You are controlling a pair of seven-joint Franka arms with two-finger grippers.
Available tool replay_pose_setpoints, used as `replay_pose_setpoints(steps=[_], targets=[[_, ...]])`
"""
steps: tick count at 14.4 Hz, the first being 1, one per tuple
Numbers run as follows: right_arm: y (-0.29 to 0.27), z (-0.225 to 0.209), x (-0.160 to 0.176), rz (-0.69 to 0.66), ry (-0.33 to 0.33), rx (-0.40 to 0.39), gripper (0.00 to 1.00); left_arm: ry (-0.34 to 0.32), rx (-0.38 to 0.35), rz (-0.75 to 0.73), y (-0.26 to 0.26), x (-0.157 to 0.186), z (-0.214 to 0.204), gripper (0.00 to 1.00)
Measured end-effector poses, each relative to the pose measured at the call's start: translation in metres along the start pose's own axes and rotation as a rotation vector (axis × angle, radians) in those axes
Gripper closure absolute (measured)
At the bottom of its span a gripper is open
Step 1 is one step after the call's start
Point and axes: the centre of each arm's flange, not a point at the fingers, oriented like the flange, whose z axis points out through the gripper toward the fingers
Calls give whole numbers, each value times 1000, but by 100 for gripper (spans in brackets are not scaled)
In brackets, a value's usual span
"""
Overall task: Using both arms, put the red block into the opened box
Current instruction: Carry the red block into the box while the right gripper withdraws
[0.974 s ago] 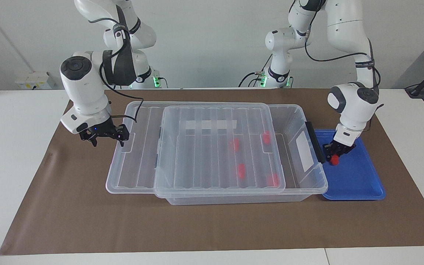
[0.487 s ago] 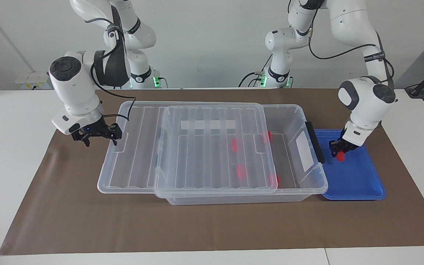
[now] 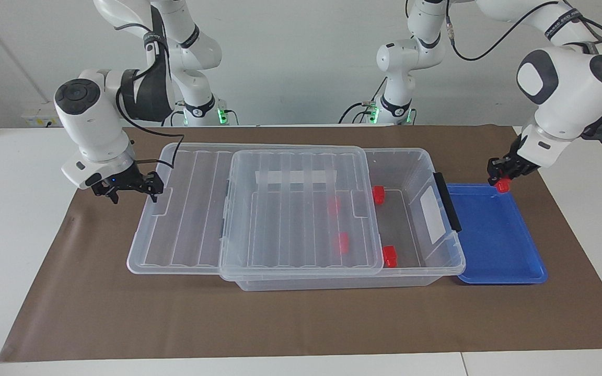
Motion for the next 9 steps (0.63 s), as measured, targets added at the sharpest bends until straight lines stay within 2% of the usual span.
replay_pose_setpoints(steps=[3, 6, 9], targets=[[14, 0, -4, -6, -9, 1, 0, 23, -24, -63, 57, -15, -33, 66], [26, -2, -7, -9, -12, 2, 0, 25, -90, -196, 106, -27, -45, 66], [29, -3, -8, -6, -12, 2, 0, 69, -118, -254, 160, -34, -51, 66]])
